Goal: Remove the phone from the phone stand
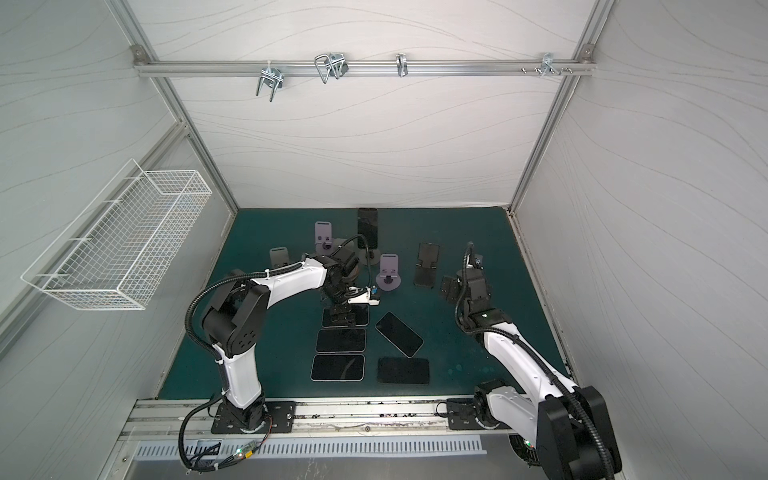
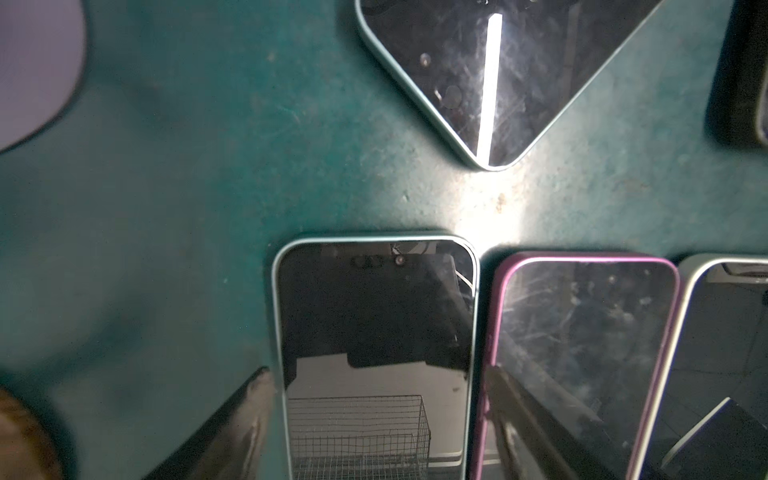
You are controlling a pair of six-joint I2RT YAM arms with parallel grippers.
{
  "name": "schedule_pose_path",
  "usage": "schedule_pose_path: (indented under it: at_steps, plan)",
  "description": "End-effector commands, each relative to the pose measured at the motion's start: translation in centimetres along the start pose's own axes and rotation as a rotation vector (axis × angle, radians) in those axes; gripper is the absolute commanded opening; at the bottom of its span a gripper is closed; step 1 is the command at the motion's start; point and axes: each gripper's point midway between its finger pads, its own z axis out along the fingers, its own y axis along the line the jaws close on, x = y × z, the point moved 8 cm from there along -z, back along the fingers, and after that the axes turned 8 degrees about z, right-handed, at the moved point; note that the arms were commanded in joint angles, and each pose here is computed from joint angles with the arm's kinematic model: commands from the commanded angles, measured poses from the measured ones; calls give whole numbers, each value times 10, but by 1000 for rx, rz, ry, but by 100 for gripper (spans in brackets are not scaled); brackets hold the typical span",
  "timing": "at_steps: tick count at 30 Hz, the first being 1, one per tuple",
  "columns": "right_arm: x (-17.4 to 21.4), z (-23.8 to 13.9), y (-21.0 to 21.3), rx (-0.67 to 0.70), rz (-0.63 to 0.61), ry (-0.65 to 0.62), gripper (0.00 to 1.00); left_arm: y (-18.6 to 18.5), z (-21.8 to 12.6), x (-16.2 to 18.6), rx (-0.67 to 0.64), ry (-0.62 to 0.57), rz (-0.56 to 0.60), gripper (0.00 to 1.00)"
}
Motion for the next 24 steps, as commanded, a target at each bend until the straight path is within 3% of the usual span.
schedule_pose_path:
  at_steps: [1,13,24]
  plan:
    - [0,-1,-1,-6,0,-14,99,1,-25,-11,-55,-18,7,85]
    - [-1,-1,-2,5,6,-17,99,-23,-84,-20,-133,-178,-45,87]
    - [-2,3,-2,47,17,2,99,-39,-156,9,-291,-396,-381,92]
